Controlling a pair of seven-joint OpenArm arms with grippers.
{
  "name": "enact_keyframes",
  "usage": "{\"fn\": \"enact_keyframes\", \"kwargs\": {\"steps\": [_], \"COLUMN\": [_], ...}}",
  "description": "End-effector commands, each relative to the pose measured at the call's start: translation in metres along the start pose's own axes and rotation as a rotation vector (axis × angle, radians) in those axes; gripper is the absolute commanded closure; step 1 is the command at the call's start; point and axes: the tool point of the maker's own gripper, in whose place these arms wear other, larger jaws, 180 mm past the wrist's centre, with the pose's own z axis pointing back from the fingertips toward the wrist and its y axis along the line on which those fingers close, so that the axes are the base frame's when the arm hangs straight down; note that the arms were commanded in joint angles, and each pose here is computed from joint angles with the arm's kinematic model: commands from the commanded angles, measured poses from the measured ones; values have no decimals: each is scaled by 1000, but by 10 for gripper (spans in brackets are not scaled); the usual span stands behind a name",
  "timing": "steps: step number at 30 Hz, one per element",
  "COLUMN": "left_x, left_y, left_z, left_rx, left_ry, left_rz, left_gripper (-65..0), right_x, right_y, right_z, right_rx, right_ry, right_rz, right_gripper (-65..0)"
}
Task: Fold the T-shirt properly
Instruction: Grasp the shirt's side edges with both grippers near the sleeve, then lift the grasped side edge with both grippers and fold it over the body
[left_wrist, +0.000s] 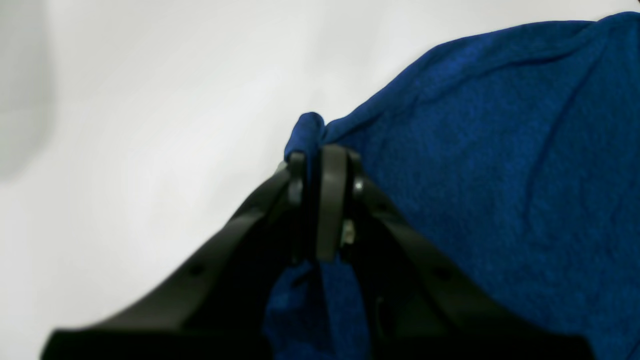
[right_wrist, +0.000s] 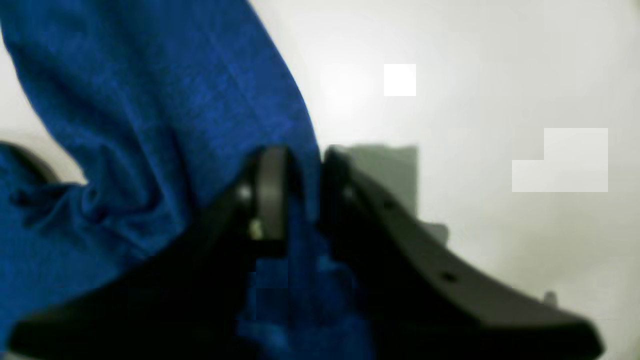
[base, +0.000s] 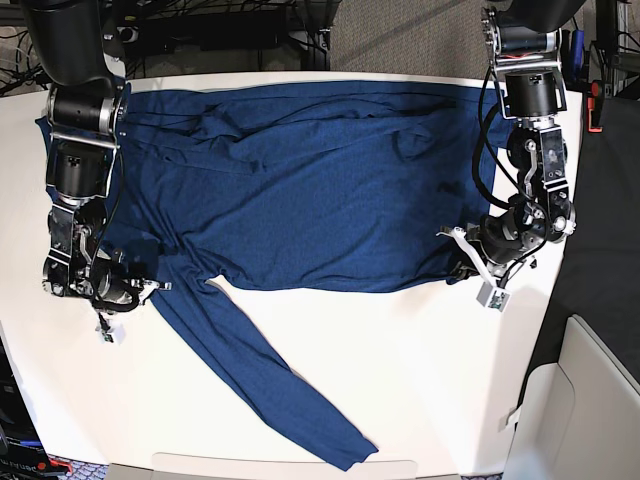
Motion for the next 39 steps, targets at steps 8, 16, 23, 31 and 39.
{"fn": "enact_keyframes", "kwargs": {"steps": [8,16,23,31,39], "left_x": [23,33,30,6,-17], "left_y": [4,-4,-29,-29,-25], "left_z": [5,26,58,88,110], "left_rx": [8,25,39,86,124], "left_ry": [-58,-94,-106,-99,-73], "left_rz": [-18,-91,-195,-198,-194], "left_gripper": [-24,-24,-24,-24,-24], "right_x": [9,20,-16,-57,-63], "right_y": [2,21,12,-23,-46], "right_z": [19,78,109,136,161], "right_rx": [52,286,401,399,362], "right_ry": [-5,-185,-215,-196,-220], "right_rz": [-19,-55,-125,-232,-236], "right_gripper": [-4,-4,-4,-4,-4]}}
